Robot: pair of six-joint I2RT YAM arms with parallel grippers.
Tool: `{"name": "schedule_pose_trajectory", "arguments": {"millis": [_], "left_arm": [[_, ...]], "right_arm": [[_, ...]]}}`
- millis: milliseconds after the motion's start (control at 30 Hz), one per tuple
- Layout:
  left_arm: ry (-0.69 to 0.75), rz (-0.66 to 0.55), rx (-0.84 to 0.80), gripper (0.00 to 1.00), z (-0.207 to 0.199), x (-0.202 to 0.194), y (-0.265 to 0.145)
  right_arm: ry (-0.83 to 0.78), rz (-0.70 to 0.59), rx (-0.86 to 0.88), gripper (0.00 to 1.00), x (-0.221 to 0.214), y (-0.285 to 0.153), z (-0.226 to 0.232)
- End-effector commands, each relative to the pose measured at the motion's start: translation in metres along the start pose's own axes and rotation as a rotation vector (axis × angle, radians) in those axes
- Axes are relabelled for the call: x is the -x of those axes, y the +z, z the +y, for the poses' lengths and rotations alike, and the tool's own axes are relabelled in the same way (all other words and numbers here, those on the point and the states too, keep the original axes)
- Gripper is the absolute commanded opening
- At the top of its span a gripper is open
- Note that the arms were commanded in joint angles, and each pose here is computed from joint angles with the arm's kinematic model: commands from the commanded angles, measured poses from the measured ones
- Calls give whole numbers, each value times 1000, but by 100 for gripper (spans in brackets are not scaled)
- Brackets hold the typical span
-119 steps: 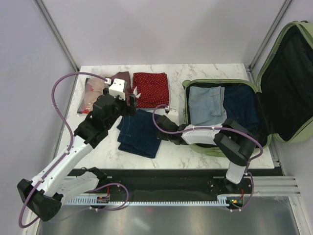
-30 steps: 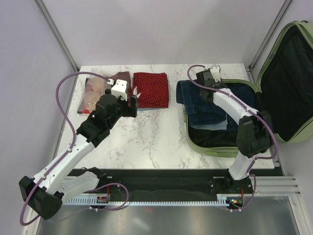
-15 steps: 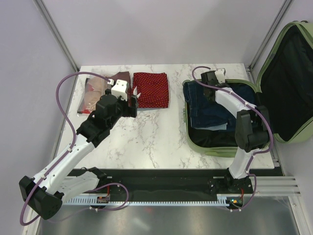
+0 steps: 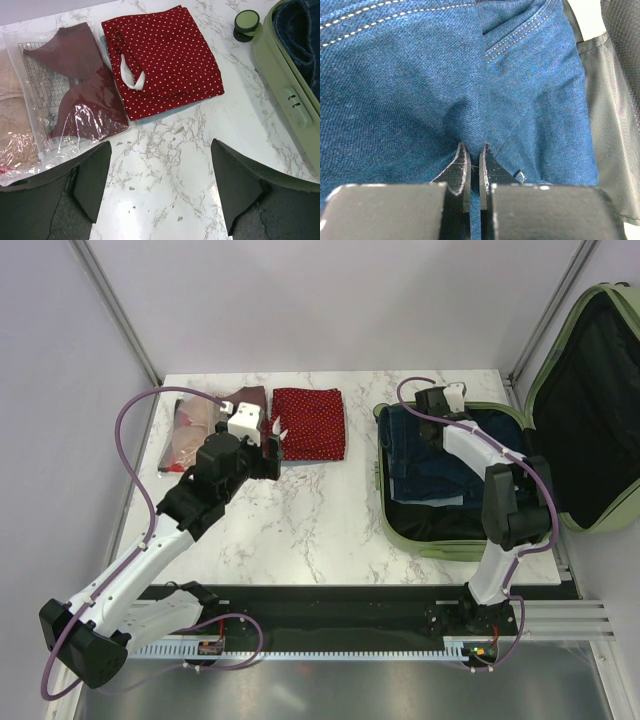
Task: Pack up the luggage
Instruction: Place the clothes in the luggage.
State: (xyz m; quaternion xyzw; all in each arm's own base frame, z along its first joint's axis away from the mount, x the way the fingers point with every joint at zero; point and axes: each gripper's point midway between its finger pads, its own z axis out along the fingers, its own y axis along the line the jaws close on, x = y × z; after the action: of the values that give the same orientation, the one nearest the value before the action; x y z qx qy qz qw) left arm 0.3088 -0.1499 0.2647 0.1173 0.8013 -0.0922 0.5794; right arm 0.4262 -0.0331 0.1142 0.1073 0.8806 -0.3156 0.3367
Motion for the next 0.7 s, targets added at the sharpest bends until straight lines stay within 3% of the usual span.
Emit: {"name": "schedule_pose_trajectory", "arguments": {"millis": [0, 33, 100, 133, 267, 400, 567, 667], "left_arm": [[-6, -23, -17, 88, -4, 6, 1], [-7, -23, -17, 88, -4, 6, 1], [-8, -28, -17, 88, -4, 8, 0], [-10, -29, -16, 87, -3, 8, 0], [-13, -28, -25, 88, -5, 8, -1], [-28, -42, -47, 88, -8, 12, -5], [-25, -33, -49, 88, -9, 10, -2], [-26, -29, -58, 88, -11, 9, -2]], "right_arm": [[23, 0, -62, 8, 2, 4, -19], [31, -2, -54, 12, 4, 2, -19], [33, 5, -36, 32, 5, -2, -21], [53, -12, -27, 55, 14, -9, -25], [103, -50, 34, 85, 39, -37, -40], [167, -123, 185, 87, 63, -71, -42], [229, -229, 629, 87, 87, -124, 11], [262, -233, 775, 87, 95, -135, 38]]}}
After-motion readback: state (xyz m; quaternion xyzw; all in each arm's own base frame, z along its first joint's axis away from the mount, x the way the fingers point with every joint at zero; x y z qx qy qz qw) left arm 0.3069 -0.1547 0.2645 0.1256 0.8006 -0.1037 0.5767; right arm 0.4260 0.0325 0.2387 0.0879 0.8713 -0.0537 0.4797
